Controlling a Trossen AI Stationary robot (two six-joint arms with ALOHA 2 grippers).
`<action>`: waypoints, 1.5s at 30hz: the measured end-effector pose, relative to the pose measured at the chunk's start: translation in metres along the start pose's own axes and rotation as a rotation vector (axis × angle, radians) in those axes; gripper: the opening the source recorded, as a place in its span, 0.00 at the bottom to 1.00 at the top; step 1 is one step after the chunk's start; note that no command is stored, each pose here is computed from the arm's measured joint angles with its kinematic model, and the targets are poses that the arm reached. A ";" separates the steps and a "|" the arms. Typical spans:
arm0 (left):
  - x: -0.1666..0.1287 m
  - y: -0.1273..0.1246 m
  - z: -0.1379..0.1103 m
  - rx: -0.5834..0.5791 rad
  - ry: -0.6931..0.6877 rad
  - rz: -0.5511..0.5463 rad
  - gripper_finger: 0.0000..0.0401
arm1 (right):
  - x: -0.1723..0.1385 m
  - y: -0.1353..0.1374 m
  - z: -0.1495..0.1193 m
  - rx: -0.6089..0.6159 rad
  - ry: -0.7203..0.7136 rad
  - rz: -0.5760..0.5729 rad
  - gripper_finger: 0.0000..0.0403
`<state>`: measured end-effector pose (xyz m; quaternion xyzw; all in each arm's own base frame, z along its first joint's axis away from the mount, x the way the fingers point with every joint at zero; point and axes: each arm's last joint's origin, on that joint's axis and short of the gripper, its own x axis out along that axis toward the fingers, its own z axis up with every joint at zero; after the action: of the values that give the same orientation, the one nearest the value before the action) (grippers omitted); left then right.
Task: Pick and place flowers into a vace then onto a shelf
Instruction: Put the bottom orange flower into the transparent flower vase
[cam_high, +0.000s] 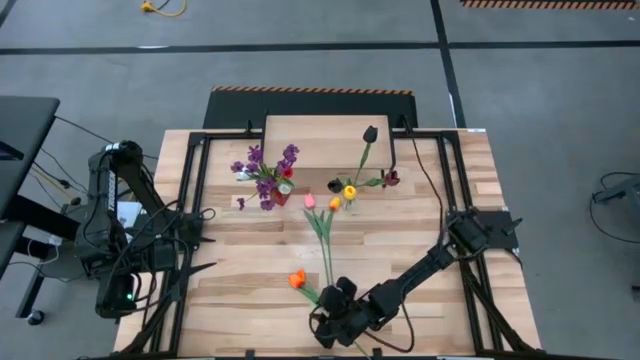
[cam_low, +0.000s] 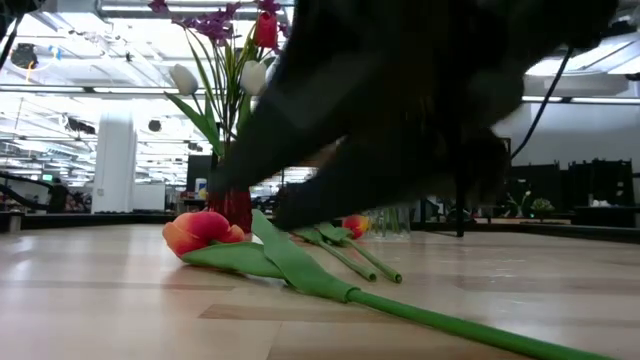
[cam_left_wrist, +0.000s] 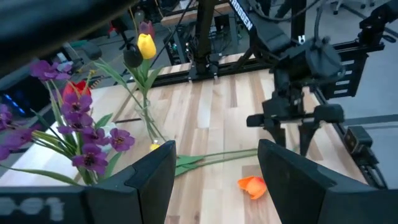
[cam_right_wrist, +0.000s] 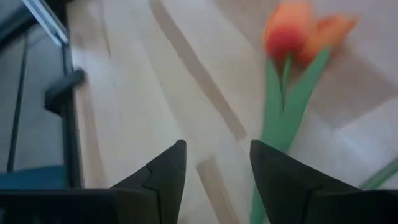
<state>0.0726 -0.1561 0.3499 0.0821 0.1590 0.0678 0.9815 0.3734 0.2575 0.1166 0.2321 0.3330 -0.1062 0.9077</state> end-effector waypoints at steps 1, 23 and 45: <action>0.000 -0.001 0.000 -0.004 0.001 -0.003 0.55 | 0.003 -0.002 -0.004 -0.011 0.011 -0.014 0.42; 0.000 -0.002 0.000 -0.019 0.006 -0.012 0.55 | 0.004 0.003 0.006 -0.148 -0.097 -0.009 0.30; 0.000 -0.002 0.000 -0.020 0.006 -0.011 0.55 | 0.021 -0.026 0.005 -0.150 0.089 -0.123 0.27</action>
<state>0.0729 -0.1578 0.3500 0.0714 0.1620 0.0640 0.9821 0.3828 0.2315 0.0971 0.1470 0.3937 -0.1262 0.8986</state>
